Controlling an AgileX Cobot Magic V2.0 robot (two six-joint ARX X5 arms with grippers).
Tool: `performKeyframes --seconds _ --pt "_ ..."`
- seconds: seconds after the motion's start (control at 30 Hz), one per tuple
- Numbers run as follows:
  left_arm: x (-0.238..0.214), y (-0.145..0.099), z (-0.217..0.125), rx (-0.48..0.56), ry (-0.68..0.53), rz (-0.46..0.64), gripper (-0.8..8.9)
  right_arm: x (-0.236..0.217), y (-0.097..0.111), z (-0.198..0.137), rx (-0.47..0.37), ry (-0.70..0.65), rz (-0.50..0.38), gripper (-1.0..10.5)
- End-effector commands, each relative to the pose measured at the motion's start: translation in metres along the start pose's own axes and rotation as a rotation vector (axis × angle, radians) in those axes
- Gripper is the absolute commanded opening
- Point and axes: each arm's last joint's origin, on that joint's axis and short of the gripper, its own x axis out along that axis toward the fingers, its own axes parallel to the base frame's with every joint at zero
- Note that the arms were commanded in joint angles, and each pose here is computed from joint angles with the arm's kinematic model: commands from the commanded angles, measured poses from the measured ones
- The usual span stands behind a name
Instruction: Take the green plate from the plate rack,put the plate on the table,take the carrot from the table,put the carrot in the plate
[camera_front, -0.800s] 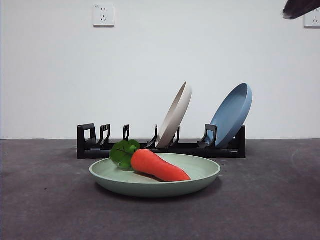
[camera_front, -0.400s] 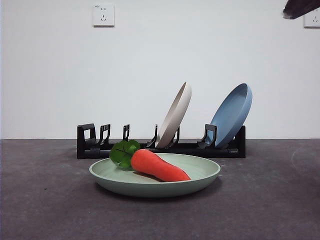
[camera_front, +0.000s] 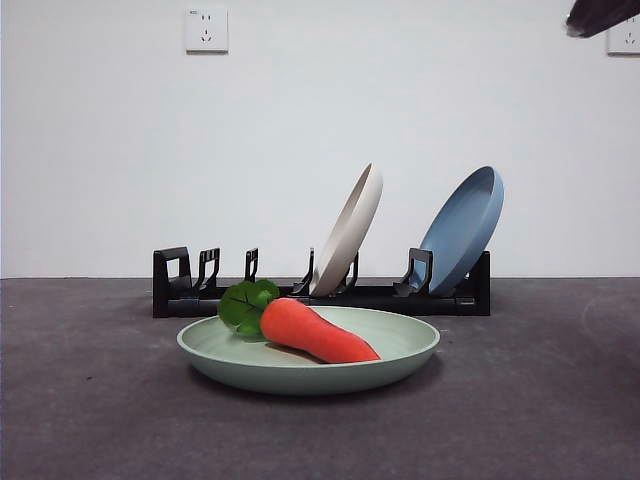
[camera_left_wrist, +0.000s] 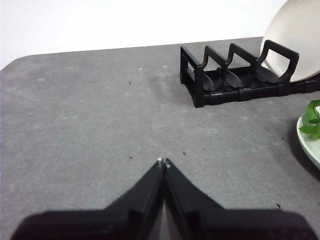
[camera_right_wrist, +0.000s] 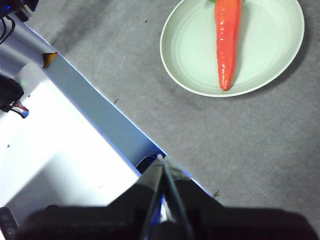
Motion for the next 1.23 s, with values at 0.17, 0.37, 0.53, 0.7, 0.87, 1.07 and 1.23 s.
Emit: performKeyframes --seconds 0.17,0.37,0.53,0.7,0.87,1.07,1.23 --pt "0.001 0.0 -0.004 -0.015 0.012 0.004 -0.03 0.001 0.0 -0.001 0.0 -0.001 -0.001 0.0" --pt "0.001 0.0 -0.004 -0.015 0.012 0.004 -0.03 0.001 0.0 -0.001 0.0 -0.001 -0.001 0.0" --pt "0.001 0.0 -0.004 -0.015 0.012 0.004 -0.03 -0.012 -0.002 -0.003 -0.088 -0.079 -0.063 0.0" --pt "0.001 0.0 -0.004 -0.015 0.011 0.004 -0.03 -0.04 -0.013 -0.006 -0.094 -0.308 -0.191 0.0" --pt "0.001 0.0 -0.004 -0.015 0.012 0.004 -0.03 -0.048 -0.031 -0.032 -0.065 -0.496 -0.391 0.0" --pt "0.001 0.0 -0.004 -0.015 0.012 0.004 -0.03 -0.015 -0.057 -0.074 -0.07 -0.692 -0.54 0.0" --pt "0.001 0.0 -0.004 -0.015 0.012 0.004 -0.03 0.02 -0.073 -0.105 -0.076 -0.753 -0.564 0.0"
